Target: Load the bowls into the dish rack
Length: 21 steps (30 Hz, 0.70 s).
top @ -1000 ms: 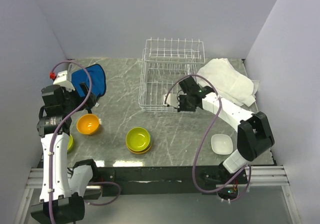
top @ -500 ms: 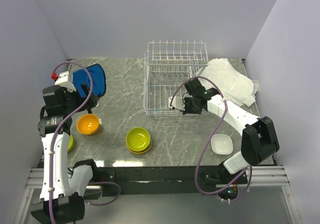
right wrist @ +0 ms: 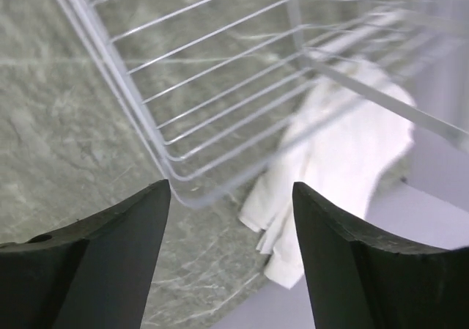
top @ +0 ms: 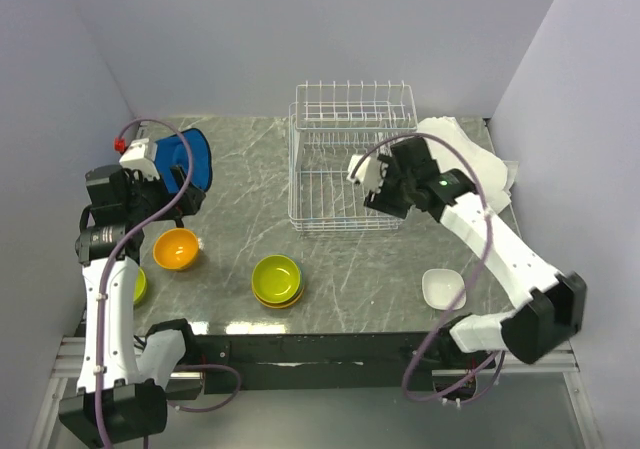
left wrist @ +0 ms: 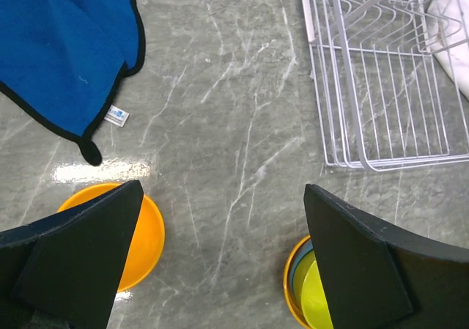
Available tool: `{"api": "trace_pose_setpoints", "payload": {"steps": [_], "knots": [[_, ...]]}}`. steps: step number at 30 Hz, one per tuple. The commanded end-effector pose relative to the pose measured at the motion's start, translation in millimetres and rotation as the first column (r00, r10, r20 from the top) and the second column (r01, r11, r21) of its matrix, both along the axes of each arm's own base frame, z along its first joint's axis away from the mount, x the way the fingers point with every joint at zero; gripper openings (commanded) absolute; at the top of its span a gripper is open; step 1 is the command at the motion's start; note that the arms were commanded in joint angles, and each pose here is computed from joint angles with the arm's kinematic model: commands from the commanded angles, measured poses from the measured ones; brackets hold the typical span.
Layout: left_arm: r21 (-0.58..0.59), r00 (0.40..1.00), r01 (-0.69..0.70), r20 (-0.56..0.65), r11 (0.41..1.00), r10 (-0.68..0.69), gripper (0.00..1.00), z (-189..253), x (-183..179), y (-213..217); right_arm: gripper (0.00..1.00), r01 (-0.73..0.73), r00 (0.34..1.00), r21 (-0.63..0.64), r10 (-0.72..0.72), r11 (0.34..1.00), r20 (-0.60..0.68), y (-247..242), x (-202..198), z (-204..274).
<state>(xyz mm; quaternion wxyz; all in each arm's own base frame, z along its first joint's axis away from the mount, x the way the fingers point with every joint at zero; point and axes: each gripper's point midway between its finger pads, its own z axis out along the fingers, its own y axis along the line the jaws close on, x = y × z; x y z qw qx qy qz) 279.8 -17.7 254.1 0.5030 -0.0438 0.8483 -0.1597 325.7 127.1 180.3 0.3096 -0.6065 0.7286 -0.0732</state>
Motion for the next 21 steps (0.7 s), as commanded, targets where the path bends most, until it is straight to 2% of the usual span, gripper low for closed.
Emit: {"api": "trace_pose_setpoints", "payload": {"steps": [1, 2, 3, 4, 5, 6, 7, 8, 9, 10, 11, 12, 17, 21], "knots": [[0.044, 1.0, -0.009, 0.026, 0.999, 0.008, 0.99, 18.6, 9.9, 6.2, 0.79, 0.229, 0.959, 0.225, -0.259, 0.947, 0.112, -11.4, -14.5, 74.7], [0.048, 0.999, -0.018, 0.03, 0.999, 0.017, 0.99, 20.1, 12.0, 8.1, 0.85, 0.289, 0.935, 0.276, -0.332, 0.917, 0.124, -19.4, -21.9, 84.8], [0.05, 0.999, -0.026, 0.036, 0.998, 0.025, 0.99, 22.8, 14.0, 9.6, 0.85, 0.371, 0.9, 0.294, -0.42, 0.881, 0.121, -29.0, -26.0, 87.5], [0.046, 0.998, -0.035, 0.047, 0.998, 0.033, 0.99, 26.1, 16.2, 10.5, 0.85, 0.48, 0.857, 0.33, -0.515, 0.812, 0.019, -33.2, -42.5, 79.7], [0.049, 0.998, -0.049, 0.047, 0.998, 0.046, 1.0, 26.1, 17.9, 13.2, 0.82, 0.534, 0.826, 0.358, -0.562, 0.766, -0.03, -34.3, -50.8, 80.4], [0.05, 0.997, -0.055, 0.048, 0.997, 0.053, 0.99, 25.7, 18.9, 14.1, 0.8, 0.581, 0.799, 0.371, -0.593, 0.724, -0.093, -33.3, -60.1, 75.3], [0.045, 0.996, -0.072, 0.058, 0.996, 0.07, 0.99, 26.9, 22.4, 16.4, 0.78, 0.665, 0.739, 0.362, -0.644, 0.653, -0.196, -33.0, -75.8, 63.3], [0.054, 0.992, -0.113, 0.054, 0.992, 0.11, 1.0, 24.1, 24.3, 23.3, 0.77, 0.703, 0.707, 0.351, -0.661, 0.618, -0.251, -31.7, -85.1, 53.3], [0.055, 0.99, -0.134, 0.046, 0.989, 0.131, 0.99, 18.9, 25.1, 26.6, 0.76, 0.755, 0.655, 0.347, -0.674, 0.556, -0.343, -25.2, -95.9, 44.1], [0.054, 0.988, -0.151, 0.04, 0.987, 0.149, 0.99, 15.7, 26.1, 29.1, 0.75, 0.773, 0.635, 0.326, -0.667, 0.545, -0.39, -22.5, -105.9, 35.6], [0.057, 0.985, -0.167, 0.051, 0.984, 0.164, 0.99, 15.8, 28.3, 31.8, 0.7, 0.771, 0.637, 0.336, -0.649, 0.541, -0.416, -18.9, -111.9, 30.7], [0.063, 0.981, -0.193, 0.044, 0.979, 0.19, 0.99, 10.9, 28.7, 36.9, 0.7, 0.791, 0.611, 0.336, -0.659, 0.511, -0.439, -18.2, -115.4, 30.8], [0.063, 0.976, -0.214, 0.062, 0.975, 0.211, 0.99, 7.0, 35.9, 41.2, 0.67, 0.853, 0.521, 0.285, -0.728, 0.436, -0.446, -24.0, -106.5, 14.8], [0.089, 0.972, -0.229, 0.067, 0.969, 0.224, 0.99, 7.4, 39.4, 46.7, 0.61, 0.914, 0.391, 0.147, -0.725, 0.377, -0.568, -19.7, -127.0, -19.3]]}}
